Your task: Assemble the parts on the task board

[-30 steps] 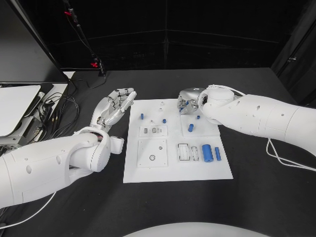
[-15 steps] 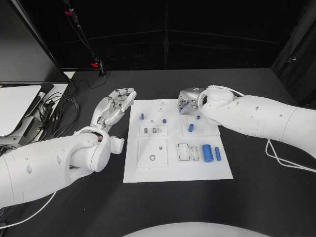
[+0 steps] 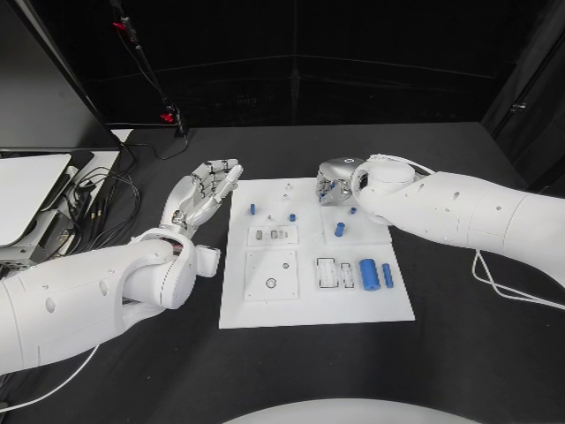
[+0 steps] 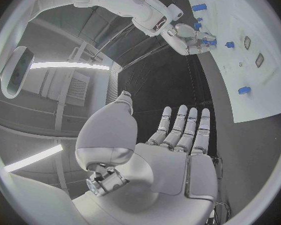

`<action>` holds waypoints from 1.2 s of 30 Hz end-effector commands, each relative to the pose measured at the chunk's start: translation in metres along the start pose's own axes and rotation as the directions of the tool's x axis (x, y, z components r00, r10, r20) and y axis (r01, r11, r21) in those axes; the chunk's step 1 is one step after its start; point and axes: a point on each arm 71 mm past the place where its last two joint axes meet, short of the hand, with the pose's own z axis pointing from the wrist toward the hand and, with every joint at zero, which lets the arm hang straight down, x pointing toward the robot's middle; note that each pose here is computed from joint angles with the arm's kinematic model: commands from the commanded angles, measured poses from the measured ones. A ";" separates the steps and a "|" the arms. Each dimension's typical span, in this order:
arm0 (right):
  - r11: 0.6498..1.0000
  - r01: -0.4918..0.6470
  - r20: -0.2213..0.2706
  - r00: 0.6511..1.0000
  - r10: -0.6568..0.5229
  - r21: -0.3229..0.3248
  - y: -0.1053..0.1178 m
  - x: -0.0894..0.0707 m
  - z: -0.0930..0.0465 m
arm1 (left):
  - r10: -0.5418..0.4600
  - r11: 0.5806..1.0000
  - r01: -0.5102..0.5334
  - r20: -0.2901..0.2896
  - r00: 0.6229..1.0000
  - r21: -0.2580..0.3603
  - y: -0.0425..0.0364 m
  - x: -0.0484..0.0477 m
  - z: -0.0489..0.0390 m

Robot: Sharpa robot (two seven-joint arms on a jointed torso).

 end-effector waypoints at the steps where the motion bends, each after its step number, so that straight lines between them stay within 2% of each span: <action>1: 1.000 0.006 -0.010 1.000 -0.006 0.001 0.000 0.008 -0.001 | -0.004 0.960 0.007 -0.012 1.000 0.281 -0.0206 0.0008 -0.0024; 6: 1.000 -0.003 0.053 0.999 0.004 -0.027 0.003 0.005 -0.001 | -0.003 0.960 0.007 -0.012 1.000 0.278 -0.0199 0.0000 -0.0027; 12: 0.996 -0.011 0.165 0.986 0.025 -0.089 0.009 -0.003 -0.004 | -0.005 0.961 0.009 -0.014 1.000 0.277 -0.0195 -0.0002 -0.0031; 16: 0.992 -0.013 0.219 0.975 0.040 -0.123 0.012 -0.007 -0.006 | -0.006 0.961 0.010 -0.015 1.000 0.276 -0.0194 -0.0002 -0.0033; 20: 0.988 -0.032 0.270 0.960 0.073 -0.154 0.017 -0.020 -0.006 | -0.007 0.961 0.011 -0.016 1.000 0.276 -0.0196 -0.0006 -0.0040; 28: 0.983 -0.047 0.294 0.951 0.098 -0.177 0.022 -0.028 -0.007 | -0.011 0.961 0.016 -0.020 1.000 0.277 -0.0205 0.0004 -0.0051; 36: 0.982 -0.046 0.294 0.951 0.099 -0.183 0.024 -0.036 -0.006 | -0.013 0.961 0.019 -0.022 1.000 0.277 -0.0205 0.0015 -0.0048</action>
